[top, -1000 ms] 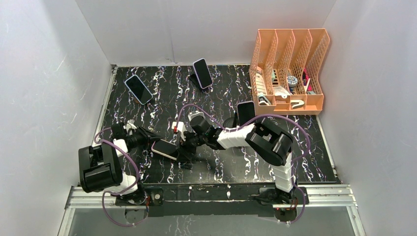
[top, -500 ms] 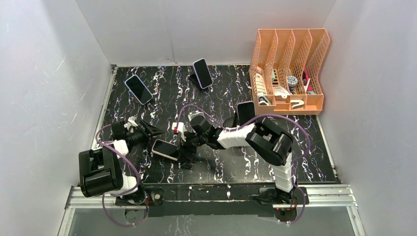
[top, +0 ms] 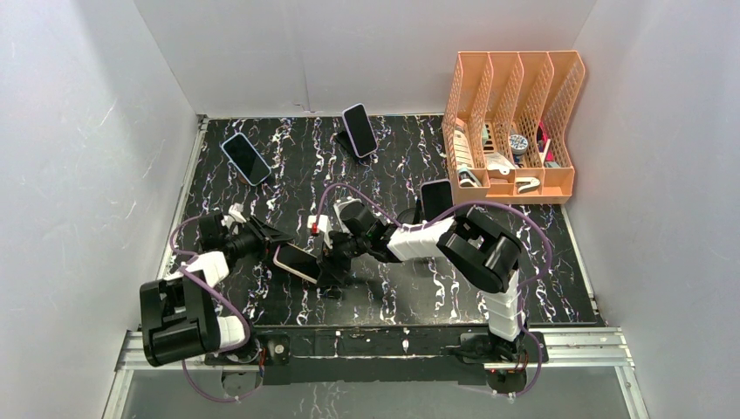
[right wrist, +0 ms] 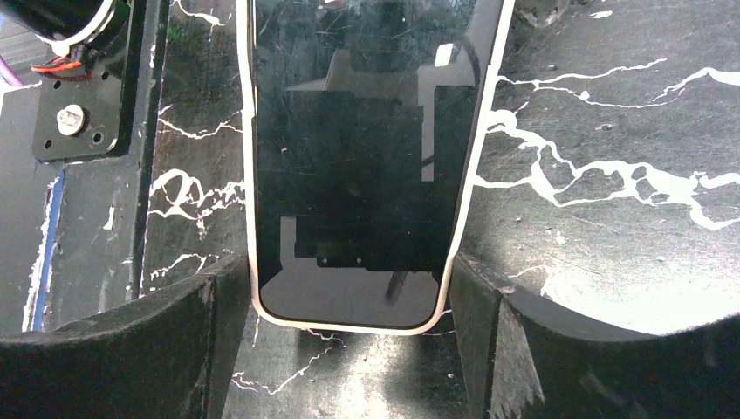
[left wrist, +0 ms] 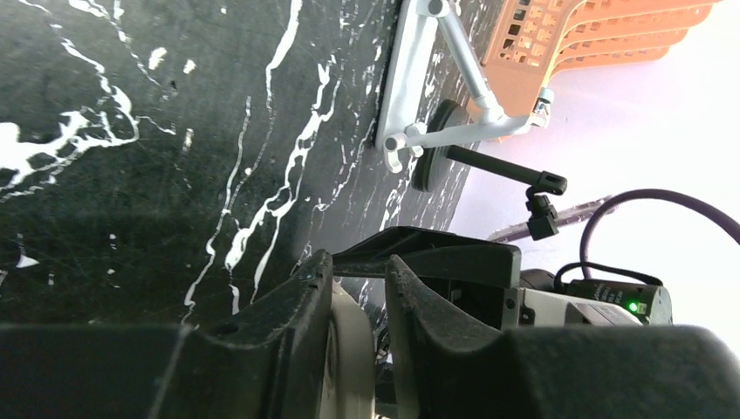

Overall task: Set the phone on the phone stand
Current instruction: Pick up the phone at the center of the board.

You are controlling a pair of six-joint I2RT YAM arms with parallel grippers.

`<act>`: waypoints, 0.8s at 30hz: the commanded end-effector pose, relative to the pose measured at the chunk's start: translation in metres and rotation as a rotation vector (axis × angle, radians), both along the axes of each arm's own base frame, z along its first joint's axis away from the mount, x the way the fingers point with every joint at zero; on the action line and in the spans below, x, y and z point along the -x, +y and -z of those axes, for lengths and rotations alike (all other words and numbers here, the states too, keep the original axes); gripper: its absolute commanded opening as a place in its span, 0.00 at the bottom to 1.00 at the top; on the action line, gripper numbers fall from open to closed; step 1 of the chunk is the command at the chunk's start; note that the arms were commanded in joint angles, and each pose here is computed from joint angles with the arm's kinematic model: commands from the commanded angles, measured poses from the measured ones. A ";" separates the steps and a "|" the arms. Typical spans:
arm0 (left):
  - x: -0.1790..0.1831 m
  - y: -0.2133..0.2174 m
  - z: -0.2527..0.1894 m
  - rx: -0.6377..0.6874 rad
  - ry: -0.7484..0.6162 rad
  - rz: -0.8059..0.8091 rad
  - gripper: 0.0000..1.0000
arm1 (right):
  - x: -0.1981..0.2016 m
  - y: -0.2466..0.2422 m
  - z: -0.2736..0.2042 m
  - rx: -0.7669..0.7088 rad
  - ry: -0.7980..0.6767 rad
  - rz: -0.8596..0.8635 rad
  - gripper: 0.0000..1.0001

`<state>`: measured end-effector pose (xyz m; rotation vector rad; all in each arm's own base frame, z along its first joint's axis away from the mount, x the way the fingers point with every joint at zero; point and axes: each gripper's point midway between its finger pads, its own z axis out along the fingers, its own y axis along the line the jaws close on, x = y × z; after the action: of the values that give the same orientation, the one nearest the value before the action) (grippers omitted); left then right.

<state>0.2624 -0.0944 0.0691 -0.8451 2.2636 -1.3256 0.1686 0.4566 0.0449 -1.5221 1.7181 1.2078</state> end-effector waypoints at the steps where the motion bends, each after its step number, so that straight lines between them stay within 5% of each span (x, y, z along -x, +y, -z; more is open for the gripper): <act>1: 0.012 -0.014 -0.022 0.045 -0.029 0.073 0.30 | -0.014 -0.007 0.009 0.042 -0.027 0.042 0.70; 5: 0.012 -0.011 -0.022 -0.028 -0.030 0.098 0.51 | -0.018 -0.007 0.010 0.064 -0.024 0.052 0.70; 8: 0.017 -0.006 -0.019 -0.111 0.007 0.147 0.50 | -0.022 -0.008 0.007 0.063 -0.032 0.062 0.70; 20: 0.025 -0.007 -0.009 -0.187 0.043 0.244 0.03 | -0.024 -0.012 0.005 0.055 -0.033 0.057 0.70; 24: 0.024 -0.012 -0.012 -0.185 0.025 0.272 0.00 | -0.025 -0.014 0.006 0.063 -0.034 0.065 0.75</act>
<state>0.2514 -0.0934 0.0766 -0.5627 2.4919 -1.1240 0.1738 0.4524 0.0439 -1.5293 1.7357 1.1976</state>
